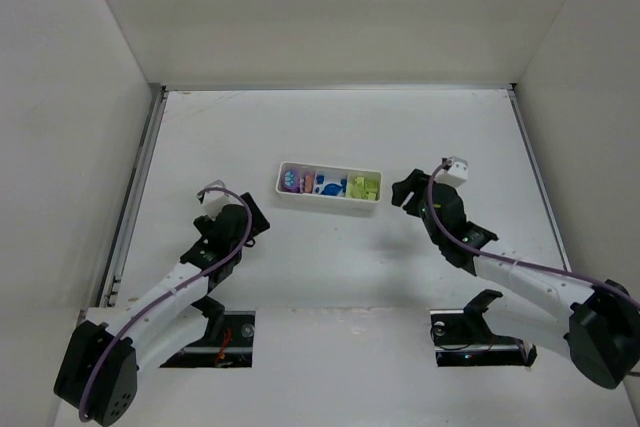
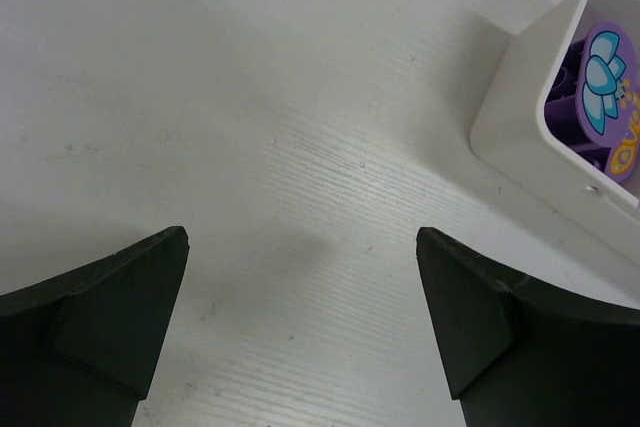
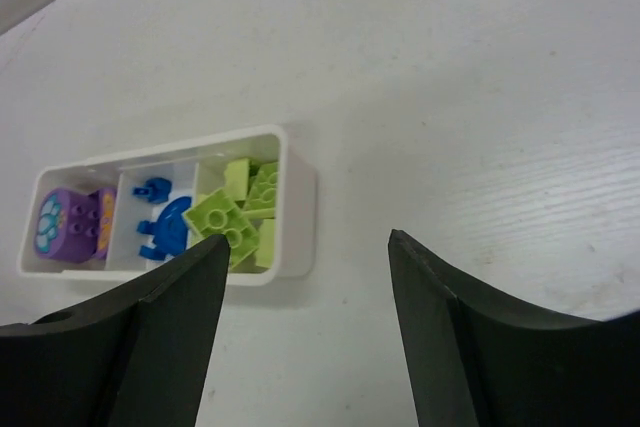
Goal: Sort the legos into containers by color
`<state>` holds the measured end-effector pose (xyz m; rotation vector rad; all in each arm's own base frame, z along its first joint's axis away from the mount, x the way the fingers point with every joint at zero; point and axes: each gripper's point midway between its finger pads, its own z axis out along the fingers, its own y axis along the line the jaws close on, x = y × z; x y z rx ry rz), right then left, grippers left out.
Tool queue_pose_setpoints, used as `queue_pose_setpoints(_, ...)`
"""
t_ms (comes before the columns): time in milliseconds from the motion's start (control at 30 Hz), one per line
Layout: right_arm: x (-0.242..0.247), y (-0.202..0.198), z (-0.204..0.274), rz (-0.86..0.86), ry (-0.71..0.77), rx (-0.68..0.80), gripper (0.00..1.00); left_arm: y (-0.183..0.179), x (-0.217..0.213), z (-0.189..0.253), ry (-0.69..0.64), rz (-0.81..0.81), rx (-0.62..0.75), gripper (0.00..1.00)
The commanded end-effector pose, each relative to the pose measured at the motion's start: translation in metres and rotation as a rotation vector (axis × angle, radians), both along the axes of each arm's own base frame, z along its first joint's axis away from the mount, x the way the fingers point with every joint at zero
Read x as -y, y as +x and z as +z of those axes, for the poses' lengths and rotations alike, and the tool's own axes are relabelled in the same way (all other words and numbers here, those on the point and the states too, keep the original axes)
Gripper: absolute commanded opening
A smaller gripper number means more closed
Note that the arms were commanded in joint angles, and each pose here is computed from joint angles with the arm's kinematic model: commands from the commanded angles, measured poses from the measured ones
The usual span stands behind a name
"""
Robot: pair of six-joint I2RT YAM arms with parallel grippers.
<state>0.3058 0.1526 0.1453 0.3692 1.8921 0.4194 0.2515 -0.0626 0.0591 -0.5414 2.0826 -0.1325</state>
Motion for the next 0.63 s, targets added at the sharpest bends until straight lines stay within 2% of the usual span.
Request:
queue_pose_setpoints(0, 0.013, 0.004, 0.003, -0.055, 0.035, 0.059, 0.72, 0.009, 0.000, 0.017, -0.023, 0.030, 0.035, 1.00)
queue_pose_setpoints(100, 0.036, 0.005, -0.018, -0.130, 0.037, 0.044, 0.74, 0.009, -0.007, 0.017, -0.024, 0.055, 0.033, 1.00)
queue_pose_setpoints(300, 0.069, 0.006, -0.024, -0.230, 0.054, 0.050, 0.76, 0.007, -0.018, 0.008, -0.061, 0.123, 0.025, 1.00)
queue_pose_setpoints(600, 0.079, 0.008, -0.035, -0.288, 0.057, 0.057, 0.75, 0.009, -0.019, 0.018, -0.077, 0.124, 0.059, 1.00)
